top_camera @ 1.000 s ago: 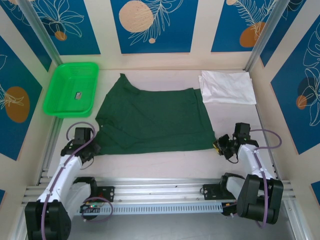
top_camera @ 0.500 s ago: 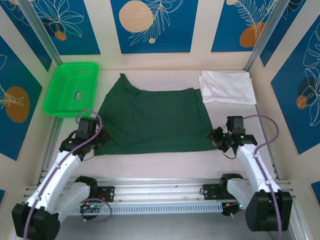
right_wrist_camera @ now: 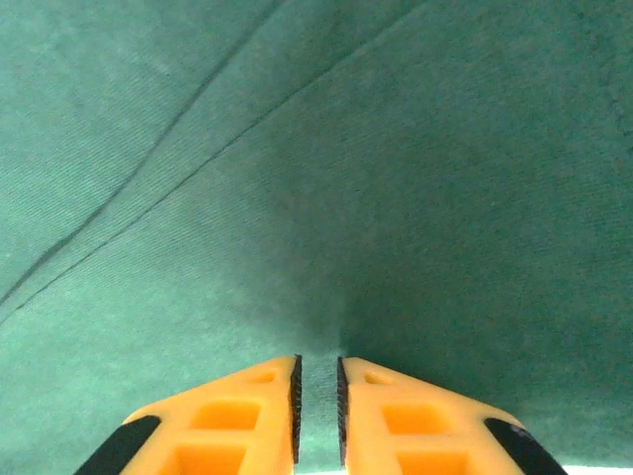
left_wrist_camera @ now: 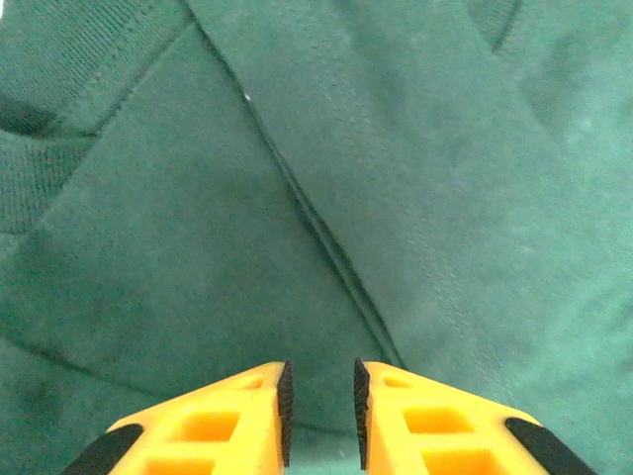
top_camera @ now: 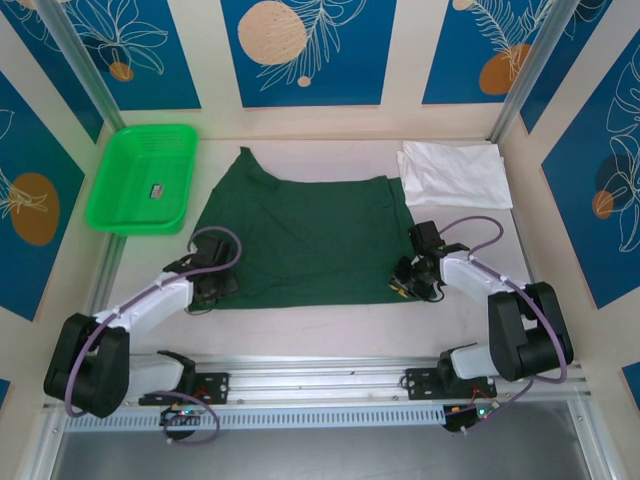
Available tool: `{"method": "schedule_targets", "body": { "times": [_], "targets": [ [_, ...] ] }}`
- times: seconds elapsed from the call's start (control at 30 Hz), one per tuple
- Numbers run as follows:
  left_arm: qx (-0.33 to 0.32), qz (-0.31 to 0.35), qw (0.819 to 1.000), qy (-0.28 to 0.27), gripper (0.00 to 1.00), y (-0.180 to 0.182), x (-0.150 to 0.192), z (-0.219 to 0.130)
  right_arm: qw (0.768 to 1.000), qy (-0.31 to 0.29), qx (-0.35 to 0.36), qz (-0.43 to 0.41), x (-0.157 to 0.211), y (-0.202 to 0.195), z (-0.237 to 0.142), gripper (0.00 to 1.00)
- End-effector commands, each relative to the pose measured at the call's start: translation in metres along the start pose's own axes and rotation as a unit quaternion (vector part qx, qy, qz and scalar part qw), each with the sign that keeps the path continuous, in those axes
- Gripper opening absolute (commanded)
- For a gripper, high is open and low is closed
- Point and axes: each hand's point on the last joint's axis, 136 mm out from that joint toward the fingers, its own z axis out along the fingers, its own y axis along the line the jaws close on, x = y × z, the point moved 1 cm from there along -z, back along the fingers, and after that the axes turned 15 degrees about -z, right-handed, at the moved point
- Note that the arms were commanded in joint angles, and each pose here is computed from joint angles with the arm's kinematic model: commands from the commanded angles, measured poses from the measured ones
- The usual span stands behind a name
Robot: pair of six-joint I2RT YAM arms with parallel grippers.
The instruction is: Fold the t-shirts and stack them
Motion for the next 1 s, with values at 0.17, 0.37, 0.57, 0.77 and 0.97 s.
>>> {"method": "schedule_targets", "body": {
  "times": [0.17,0.37,0.57,0.77,0.97],
  "targets": [
    [-0.105,-0.032,0.994,-0.014,0.26,0.045,0.003,0.004,0.999,0.02,0.043,-0.016,0.027,0.0,0.006,0.23],
    [-0.105,-0.05,0.993,-0.014,0.25,0.06,0.011,-0.006,0.999,0.031,0.04,-0.018,0.058,-0.005,0.003,0.25],
    [-0.111,-0.055,0.992,-0.023,0.26,0.074,0.015,-0.014,0.999,0.04,0.028,-0.015,0.077,-0.011,0.001,0.25],
    [-0.078,-0.067,0.994,-0.039,0.32,0.071,0.01,-0.025,0.992,-0.027,-0.074,-0.104,0.066,0.038,-0.023,0.38],
    [-0.028,-0.101,0.995,-0.003,0.29,0.068,0.01,-0.015,0.93,-0.111,-0.212,-0.279,0.075,0.151,-0.057,0.76]
  ]
}}
